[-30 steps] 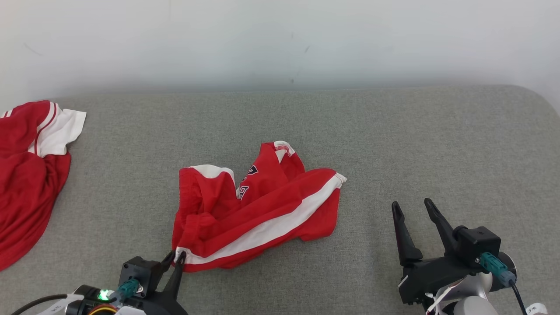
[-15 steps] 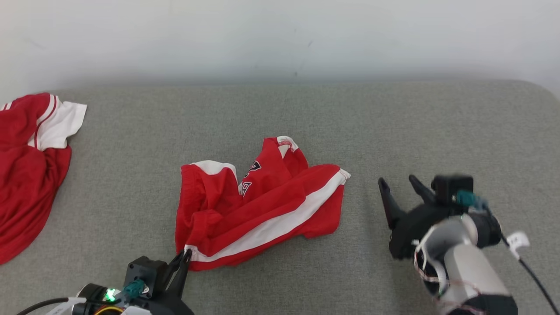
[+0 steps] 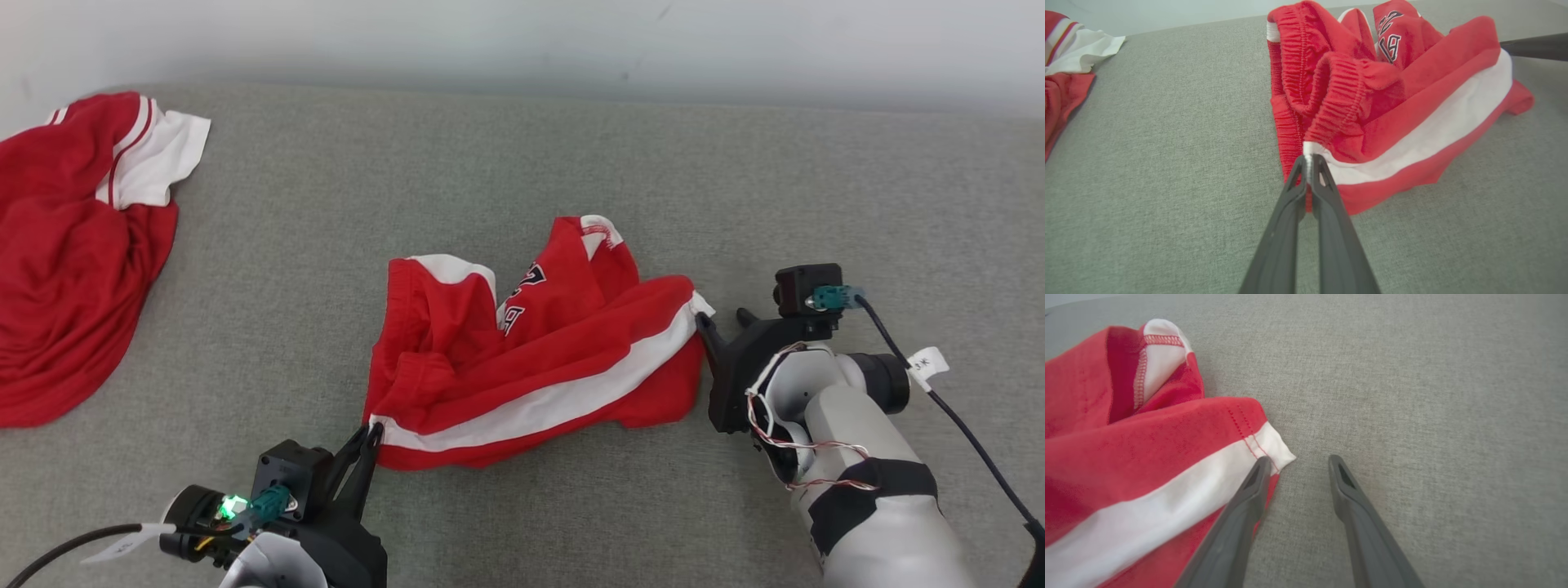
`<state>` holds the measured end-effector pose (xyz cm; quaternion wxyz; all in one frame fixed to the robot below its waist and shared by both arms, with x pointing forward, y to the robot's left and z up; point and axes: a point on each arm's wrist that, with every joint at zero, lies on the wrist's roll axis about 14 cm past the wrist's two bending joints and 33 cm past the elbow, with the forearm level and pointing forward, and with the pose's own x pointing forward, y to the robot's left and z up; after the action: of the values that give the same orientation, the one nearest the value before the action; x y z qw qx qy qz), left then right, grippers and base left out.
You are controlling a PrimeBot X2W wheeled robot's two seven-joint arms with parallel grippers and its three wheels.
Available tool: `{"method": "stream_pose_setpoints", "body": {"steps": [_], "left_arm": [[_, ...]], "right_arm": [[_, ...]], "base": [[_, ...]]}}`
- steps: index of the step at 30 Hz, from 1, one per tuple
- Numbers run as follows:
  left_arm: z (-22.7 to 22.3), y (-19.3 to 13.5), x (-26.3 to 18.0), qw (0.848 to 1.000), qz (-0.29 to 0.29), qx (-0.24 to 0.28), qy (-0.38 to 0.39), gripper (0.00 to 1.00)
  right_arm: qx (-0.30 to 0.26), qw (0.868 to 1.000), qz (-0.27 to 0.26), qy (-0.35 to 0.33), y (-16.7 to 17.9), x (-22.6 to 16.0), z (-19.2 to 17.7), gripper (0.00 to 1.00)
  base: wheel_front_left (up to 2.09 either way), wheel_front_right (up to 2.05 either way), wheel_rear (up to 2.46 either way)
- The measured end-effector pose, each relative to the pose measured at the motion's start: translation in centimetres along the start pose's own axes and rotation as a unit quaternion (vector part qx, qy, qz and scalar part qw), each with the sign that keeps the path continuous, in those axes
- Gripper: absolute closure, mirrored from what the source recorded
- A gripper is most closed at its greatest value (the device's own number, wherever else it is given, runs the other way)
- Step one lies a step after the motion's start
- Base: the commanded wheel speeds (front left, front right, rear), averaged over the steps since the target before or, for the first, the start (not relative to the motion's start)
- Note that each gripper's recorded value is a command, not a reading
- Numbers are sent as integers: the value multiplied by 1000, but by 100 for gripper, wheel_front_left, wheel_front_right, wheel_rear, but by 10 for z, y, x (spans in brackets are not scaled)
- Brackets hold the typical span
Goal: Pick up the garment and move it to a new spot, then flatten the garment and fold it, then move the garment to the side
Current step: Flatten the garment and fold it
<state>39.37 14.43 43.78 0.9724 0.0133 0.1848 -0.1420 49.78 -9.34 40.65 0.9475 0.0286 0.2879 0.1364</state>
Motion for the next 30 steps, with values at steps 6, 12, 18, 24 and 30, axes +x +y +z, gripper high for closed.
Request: {"method": "stream_pose_setpoints", "body": {"steps": [6,12,18,24,30], "left_arm": [[-6,9,1,1000,13,-4,6,100],[-4,10,3,1000,13,-4,3,100],[-4,7,2,1000,11,-6,2,100],[2,7,1,1000,14,-7,-10,100],[25,13,-1,998,31,-12,-56,100]], "right_arm": [[-6,1000,20,16,14,16,-5,15],[-13,999,31,27,23,22,-7,60],[-29,999,39,18,28,21,-5,100],[-43,999,32,7,20,15,-1,100],[-42,998,21,-49,10,5,29,100]], "base": [[0,0,0],[0,0,0],[0,0,0],[0,0,0],[0,0,0]]}}
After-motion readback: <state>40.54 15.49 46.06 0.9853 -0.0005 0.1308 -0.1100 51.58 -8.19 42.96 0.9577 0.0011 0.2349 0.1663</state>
